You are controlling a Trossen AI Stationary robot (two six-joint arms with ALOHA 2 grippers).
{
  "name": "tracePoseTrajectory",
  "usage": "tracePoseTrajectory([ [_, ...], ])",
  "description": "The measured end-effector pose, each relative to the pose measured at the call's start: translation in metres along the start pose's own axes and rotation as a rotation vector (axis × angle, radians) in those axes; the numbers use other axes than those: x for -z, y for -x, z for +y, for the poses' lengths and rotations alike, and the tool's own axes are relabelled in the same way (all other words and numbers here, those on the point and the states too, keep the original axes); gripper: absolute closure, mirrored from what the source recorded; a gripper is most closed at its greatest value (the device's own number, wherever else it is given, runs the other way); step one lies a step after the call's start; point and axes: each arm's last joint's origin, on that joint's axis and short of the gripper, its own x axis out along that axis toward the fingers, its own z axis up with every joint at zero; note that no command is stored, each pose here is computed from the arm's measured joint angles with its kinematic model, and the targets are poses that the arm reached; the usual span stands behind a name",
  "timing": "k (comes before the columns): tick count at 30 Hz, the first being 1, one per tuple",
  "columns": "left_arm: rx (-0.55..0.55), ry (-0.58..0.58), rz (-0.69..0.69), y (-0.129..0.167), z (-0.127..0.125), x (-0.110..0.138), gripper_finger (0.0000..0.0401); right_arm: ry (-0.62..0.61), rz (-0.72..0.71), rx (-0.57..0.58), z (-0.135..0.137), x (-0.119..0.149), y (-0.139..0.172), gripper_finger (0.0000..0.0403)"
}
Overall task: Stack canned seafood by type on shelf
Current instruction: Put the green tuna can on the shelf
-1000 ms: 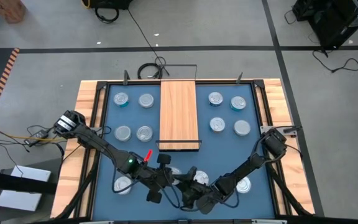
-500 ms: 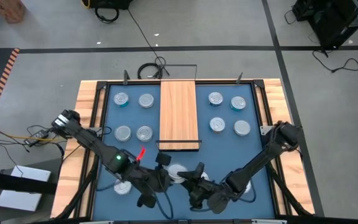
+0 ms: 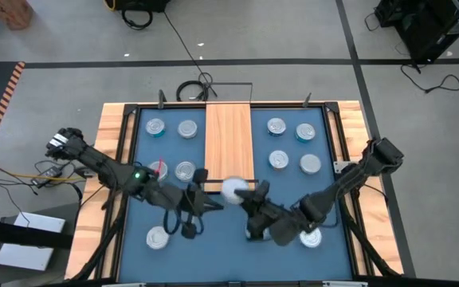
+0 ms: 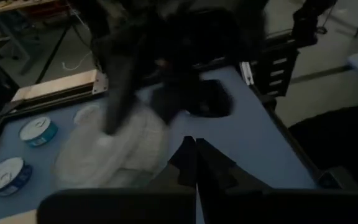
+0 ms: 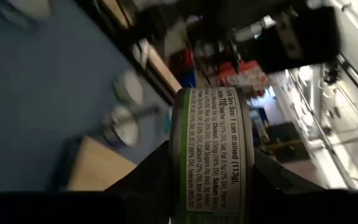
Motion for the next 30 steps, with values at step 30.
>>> tracePoseTrajectory([
  [30,-0.228,0.113,-0.099,0.03,0.119,0.081,0.04,-0.062,0.204,-0.206,-0.154,0.208,-0.118,0.0265],
])
